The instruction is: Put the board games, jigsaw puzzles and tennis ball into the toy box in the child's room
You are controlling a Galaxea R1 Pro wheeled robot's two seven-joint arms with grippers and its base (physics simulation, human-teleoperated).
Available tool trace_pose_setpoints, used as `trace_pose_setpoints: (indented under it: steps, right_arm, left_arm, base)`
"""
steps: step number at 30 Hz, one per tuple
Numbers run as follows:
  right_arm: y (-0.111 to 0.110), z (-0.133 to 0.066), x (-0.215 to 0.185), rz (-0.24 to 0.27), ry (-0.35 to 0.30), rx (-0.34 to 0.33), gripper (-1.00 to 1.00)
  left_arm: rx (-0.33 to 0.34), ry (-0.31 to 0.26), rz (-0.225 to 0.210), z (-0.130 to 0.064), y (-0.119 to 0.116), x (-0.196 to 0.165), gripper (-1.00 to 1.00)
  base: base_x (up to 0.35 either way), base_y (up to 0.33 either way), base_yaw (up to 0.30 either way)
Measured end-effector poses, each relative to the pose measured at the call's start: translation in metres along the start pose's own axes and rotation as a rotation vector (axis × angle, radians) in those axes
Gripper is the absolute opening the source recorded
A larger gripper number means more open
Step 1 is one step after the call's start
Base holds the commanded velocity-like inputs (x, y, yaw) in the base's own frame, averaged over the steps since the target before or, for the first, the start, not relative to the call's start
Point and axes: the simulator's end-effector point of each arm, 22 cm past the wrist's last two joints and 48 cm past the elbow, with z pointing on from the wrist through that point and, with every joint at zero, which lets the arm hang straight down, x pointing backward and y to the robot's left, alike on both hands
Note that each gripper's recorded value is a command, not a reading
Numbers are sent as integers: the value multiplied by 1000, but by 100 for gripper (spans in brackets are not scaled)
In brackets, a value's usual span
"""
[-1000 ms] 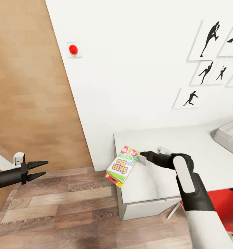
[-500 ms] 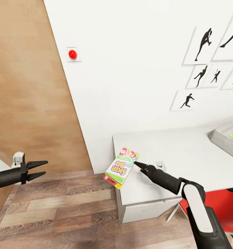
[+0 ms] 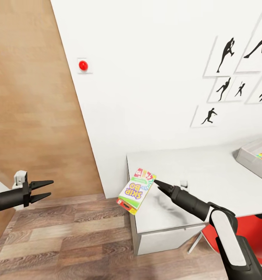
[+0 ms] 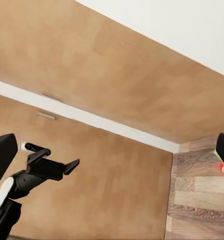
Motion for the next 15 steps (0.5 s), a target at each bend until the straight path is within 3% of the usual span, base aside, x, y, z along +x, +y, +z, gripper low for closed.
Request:
trace_pose_setpoints:
  steps: [6, 15]
  right_arm:
    - [18, -1, -2, -7, -4, -98, 100]
    - [12, -6, -9, -22, -11, -109, 100]
  left_arm:
    - [-3, -3, 4, 4, 4, -1, 100]
    - [-52, -4, 33, 33, 29, 13, 100]
  base:
    - [0, 0, 0]
    - [0, 0, 0]
